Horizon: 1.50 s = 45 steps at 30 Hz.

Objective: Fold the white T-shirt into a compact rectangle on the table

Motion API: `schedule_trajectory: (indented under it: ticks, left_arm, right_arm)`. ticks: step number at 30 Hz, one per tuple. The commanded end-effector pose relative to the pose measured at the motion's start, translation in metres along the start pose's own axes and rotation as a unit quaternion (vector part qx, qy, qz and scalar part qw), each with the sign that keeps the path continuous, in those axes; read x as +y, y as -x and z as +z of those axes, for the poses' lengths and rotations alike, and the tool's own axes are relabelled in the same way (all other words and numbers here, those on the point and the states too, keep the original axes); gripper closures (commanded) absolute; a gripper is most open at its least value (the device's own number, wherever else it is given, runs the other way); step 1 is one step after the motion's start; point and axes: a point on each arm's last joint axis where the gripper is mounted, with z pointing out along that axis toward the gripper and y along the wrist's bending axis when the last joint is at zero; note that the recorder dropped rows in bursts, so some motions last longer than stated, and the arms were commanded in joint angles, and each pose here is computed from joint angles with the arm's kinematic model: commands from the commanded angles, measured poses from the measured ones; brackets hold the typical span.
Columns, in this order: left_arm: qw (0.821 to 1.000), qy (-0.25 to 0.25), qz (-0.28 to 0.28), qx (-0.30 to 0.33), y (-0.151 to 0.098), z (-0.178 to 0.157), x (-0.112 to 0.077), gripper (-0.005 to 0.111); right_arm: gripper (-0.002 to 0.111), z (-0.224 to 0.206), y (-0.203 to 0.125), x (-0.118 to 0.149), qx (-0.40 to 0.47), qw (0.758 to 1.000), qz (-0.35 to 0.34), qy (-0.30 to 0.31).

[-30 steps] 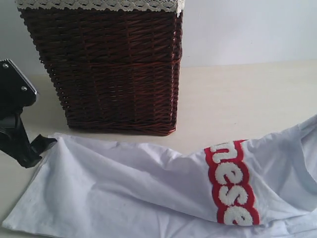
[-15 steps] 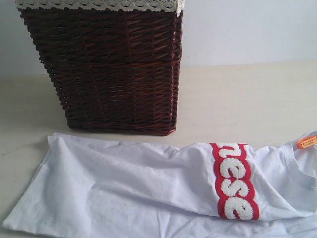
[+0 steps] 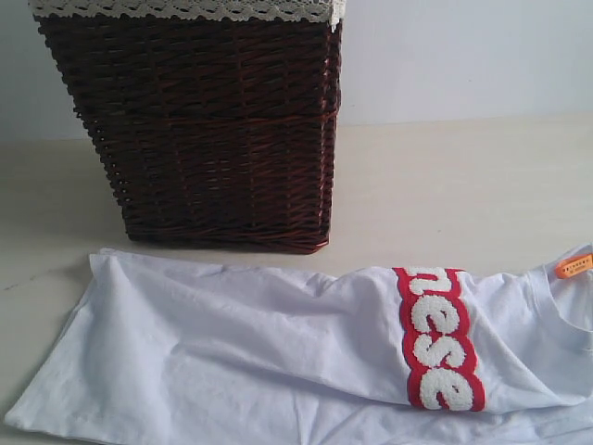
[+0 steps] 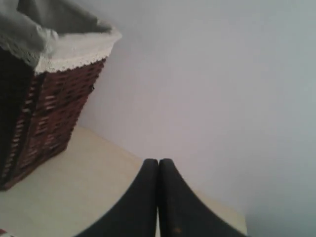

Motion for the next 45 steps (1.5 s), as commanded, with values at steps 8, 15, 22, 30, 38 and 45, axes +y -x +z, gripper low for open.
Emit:
schedule_trajectory:
  ticks: [8, 15, 22, 30, 38, 45]
  left_arm:
    - [0.995, -0.018, -0.006, 0.102, -0.063, 0.005, -0.009, 0.104]
    - [0.997, -0.013, -0.002, 0.073, -0.100, -0.008, -0.015, 0.104]
    - [1.000, -0.004, 0.020, 0.017, -0.109, -0.016, -0.017, 0.104]
    - [1.000, -0.004, 0.020, 0.017, -0.109, -0.016, -0.017, 0.104]
    - [1.000, -0.004, 0.020, 0.018, -0.109, -0.016, -0.017, 0.104]
    - [1.000, -0.004, 0.020, 0.018, -0.109, -0.016, -0.017, 0.104]
  right_arm:
    - [0.108, -0.020, -0.045, 0.028, 0.010, 0.997, -0.021, -0.068]
    - [0.108, -0.007, -0.086, 0.041, 0.070, 0.996, -0.016, -0.047]
    - [0.108, -0.002, -0.101, 0.049, 0.093, 0.995, -0.004, -0.022]
    - [0.108, 0.001, -0.117, 0.060, 0.123, 0.992, 0.017, 0.019]
    - [0.108, 0.011, -0.144, 0.066, 0.146, 0.988, 0.042, 0.008]
    - [0.108, 0.032, -0.161, 0.058, 0.199, 0.977, 0.075, 0.019]
